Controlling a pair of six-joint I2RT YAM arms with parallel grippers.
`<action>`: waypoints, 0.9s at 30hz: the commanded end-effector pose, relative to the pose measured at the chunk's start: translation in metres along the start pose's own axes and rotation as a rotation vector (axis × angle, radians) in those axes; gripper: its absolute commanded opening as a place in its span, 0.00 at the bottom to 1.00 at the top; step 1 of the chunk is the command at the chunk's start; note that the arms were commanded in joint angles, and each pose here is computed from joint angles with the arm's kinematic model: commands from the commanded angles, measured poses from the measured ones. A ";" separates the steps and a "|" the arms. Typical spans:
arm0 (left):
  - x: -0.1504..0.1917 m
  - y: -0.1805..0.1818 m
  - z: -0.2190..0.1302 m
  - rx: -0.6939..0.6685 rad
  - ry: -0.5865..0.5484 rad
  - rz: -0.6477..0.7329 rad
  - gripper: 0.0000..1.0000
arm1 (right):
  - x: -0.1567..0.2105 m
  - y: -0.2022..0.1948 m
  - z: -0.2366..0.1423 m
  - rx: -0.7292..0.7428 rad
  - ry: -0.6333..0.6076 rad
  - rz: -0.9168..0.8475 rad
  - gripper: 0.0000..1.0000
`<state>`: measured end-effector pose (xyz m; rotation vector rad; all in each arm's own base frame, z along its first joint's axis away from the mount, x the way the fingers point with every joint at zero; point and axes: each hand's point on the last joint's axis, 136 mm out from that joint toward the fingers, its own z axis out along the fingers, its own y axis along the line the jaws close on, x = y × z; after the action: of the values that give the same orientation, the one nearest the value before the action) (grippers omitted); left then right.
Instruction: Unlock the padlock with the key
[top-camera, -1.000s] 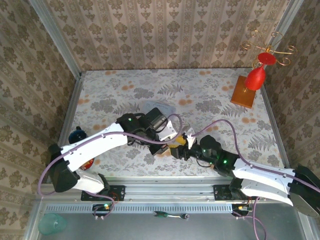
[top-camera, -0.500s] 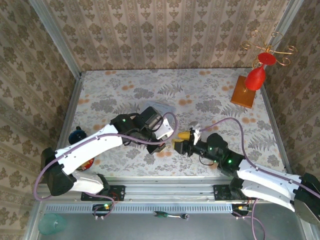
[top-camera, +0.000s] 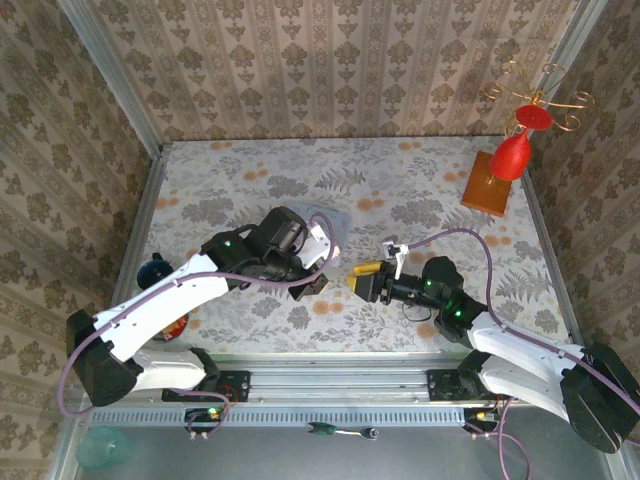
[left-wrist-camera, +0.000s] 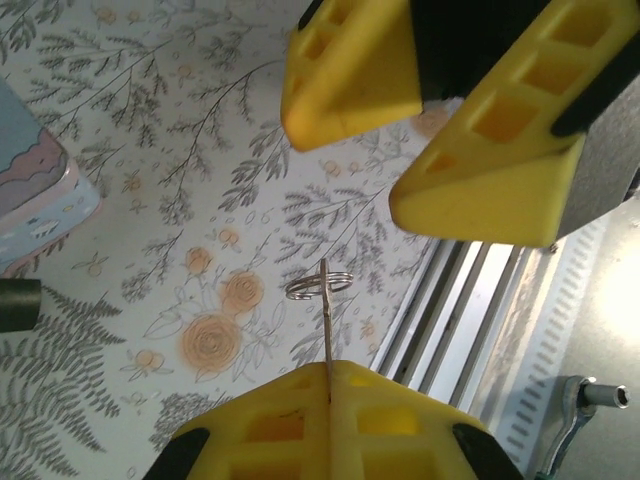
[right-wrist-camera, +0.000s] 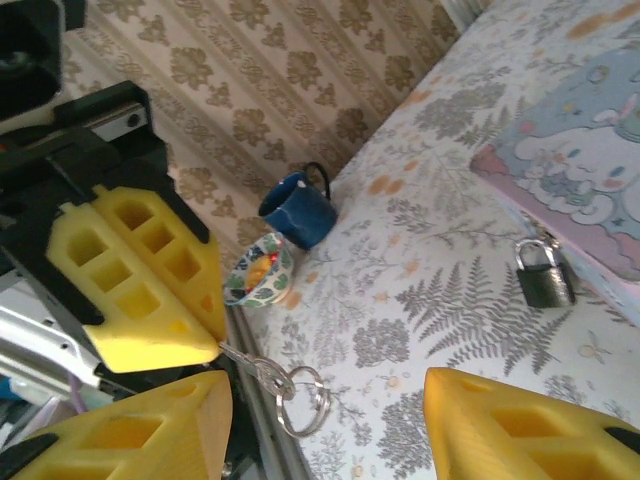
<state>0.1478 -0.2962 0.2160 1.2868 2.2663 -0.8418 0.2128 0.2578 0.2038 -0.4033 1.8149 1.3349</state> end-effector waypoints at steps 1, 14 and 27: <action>-0.011 -0.011 -0.006 0.069 -0.063 -0.002 0.00 | -0.006 0.019 0.001 -0.101 -0.009 -0.019 0.52; -0.013 -0.016 -0.008 0.101 -0.081 0.002 0.00 | -0.005 0.029 0.005 -0.158 0.017 -0.029 0.44; -0.015 -0.013 -0.011 0.088 -0.095 0.002 0.00 | 0.000 0.037 0.008 -0.190 0.051 -0.050 0.32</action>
<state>0.1425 -0.3055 0.2296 1.2884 2.1940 -0.9667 0.1954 0.2732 0.2080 -0.5269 1.7793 1.4596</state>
